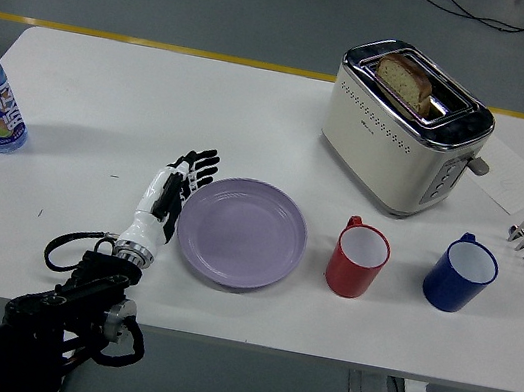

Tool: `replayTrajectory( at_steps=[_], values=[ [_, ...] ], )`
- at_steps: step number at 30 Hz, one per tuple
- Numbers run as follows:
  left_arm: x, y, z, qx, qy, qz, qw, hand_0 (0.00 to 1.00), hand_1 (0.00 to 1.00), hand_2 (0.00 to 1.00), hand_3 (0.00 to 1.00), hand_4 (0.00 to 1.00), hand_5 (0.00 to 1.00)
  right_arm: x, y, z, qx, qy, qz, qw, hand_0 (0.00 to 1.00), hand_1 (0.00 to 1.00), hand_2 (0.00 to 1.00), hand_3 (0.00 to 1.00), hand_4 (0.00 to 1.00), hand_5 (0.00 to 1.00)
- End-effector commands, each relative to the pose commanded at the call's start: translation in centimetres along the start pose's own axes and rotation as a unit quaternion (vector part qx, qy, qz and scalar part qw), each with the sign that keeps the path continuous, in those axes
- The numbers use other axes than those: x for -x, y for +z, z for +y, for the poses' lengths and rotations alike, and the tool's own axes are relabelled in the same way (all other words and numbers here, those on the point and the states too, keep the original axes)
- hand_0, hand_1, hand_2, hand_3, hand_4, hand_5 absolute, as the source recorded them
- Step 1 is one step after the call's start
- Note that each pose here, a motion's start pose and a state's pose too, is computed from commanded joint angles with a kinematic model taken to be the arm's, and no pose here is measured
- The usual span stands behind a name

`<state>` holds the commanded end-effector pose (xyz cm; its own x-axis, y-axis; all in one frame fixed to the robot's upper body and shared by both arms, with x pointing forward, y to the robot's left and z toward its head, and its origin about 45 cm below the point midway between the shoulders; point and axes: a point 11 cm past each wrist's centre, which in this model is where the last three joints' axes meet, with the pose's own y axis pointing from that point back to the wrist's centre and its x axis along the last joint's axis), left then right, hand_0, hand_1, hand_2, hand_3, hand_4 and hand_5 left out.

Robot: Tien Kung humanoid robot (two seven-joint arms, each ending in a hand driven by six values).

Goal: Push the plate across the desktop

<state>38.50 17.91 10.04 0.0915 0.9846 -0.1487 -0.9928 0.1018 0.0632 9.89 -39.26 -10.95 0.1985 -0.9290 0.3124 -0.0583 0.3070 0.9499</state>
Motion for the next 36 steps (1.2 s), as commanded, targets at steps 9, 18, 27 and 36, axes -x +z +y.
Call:
replayTrajectory(
  at_steps=[9,18,27,36],
  values=[
    [0.1,-0.1,0.1,-0.001,-0.002,-0.002,1.000,0.793,0.809,0.799,0.744,0.453,0.998,0.0,0.4,-0.1,0.004,0.000,0.000,1.000,0.642,0.625,0.659,0.588,0.392,0.183],
    [-0.9,1.1,-0.4,0.018,0.025,0.007,0.999,0.784,0.792,0.797,0.735,0.451,0.998,-0.3,0.5,-0.1,0.004,0.002,-0.001,1.000,0.642,0.625,0.659,0.588,0.393,0.184],
    [-4.2,4.8,-0.7,0.080,0.039,-0.008,0.996,0.737,0.744,0.755,0.700,0.449,0.998,-0.5,0.6,-0.1,0.004,0.005,-0.005,1.000,0.642,0.624,0.659,0.588,0.393,0.184],
    [-9.5,9.3,0.4,0.097,0.018,-0.004,0.995,0.651,0.652,0.654,0.636,0.457,0.998,-0.9,0.2,0.0,0.000,0.009,-0.011,1.000,0.642,0.625,0.659,0.588,0.393,0.184]
  ],
)
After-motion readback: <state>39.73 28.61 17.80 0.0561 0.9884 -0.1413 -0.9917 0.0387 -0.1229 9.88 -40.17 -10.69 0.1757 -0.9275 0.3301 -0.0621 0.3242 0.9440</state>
